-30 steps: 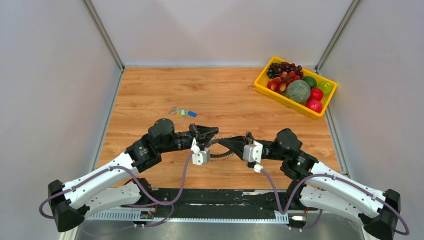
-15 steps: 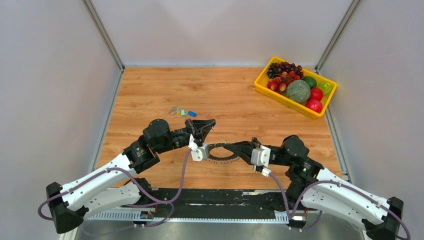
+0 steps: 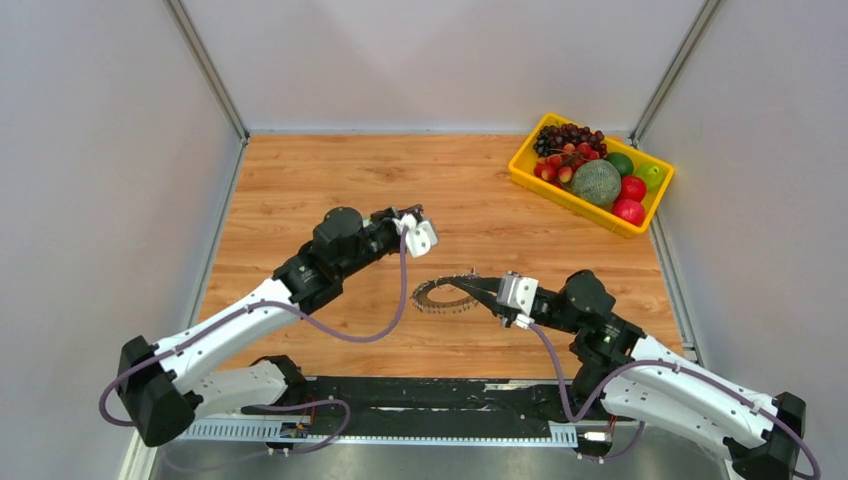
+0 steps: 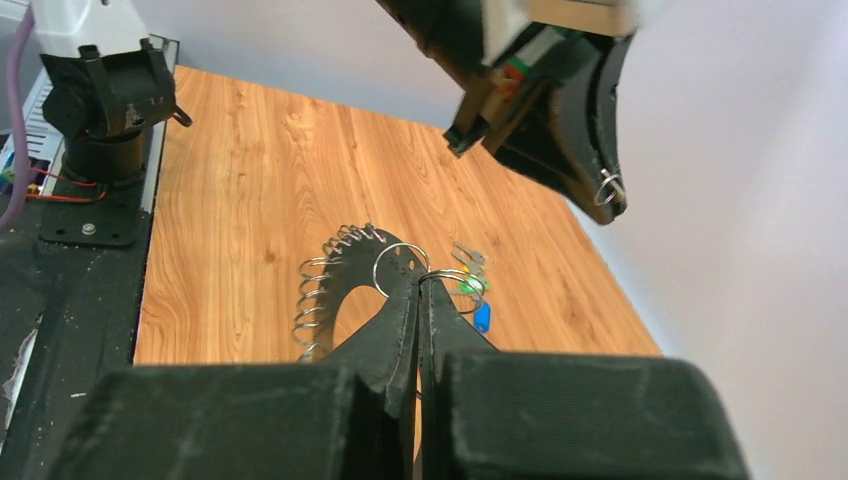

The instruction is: Remove the keys from the keyring

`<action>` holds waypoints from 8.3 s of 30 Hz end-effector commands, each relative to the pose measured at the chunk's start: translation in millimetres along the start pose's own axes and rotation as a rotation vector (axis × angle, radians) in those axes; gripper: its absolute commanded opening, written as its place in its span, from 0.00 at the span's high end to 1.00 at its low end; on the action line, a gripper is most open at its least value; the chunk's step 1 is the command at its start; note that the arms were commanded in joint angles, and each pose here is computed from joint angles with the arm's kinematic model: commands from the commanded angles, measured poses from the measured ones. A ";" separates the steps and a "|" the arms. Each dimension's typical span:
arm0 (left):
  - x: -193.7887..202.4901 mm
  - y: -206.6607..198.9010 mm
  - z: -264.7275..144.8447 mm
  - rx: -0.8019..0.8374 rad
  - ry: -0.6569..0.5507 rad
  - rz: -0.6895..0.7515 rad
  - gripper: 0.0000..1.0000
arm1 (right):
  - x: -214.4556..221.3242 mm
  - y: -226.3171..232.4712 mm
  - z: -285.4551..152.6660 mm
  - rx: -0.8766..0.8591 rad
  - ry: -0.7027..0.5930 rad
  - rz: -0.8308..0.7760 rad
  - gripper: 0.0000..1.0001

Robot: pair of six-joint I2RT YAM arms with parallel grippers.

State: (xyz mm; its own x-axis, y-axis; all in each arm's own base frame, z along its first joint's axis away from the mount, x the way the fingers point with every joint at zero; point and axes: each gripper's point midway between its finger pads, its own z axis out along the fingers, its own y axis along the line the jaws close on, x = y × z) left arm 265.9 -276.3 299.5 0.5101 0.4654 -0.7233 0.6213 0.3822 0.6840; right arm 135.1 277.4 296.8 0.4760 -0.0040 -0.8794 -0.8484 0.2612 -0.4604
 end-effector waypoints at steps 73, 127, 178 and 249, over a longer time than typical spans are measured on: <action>134.2 112.3 2.1 -0.452 0.496 -0.916 0.00 | 172.9 -204.4 -76.9 0.903 0.327 0.714 0.11; 82.9 85.9 38.3 -0.224 0.230 -1.029 0.00 | 365.7 -144.3 -180.7 1.536 0.797 1.537 1.00; 149.0 -140.6 138.5 0.051 0.765 -0.903 0.32 | 168.6 -115.2 -159.5 1.309 0.385 1.231 0.45; -12.3 -33.2 81.6 0.212 0.137 -0.817 1.00 | 119.2 -54.9 -92.0 0.516 0.166 0.890 0.12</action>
State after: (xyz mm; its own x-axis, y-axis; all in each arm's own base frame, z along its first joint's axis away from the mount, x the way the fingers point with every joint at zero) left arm 296.6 -364.0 221.6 -0.3452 0.2531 -0.9037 0.8263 0.5387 -0.1648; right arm 225.7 155.7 148.7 -0.5284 0.2962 -0.7956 -0.4196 0.7236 0.5481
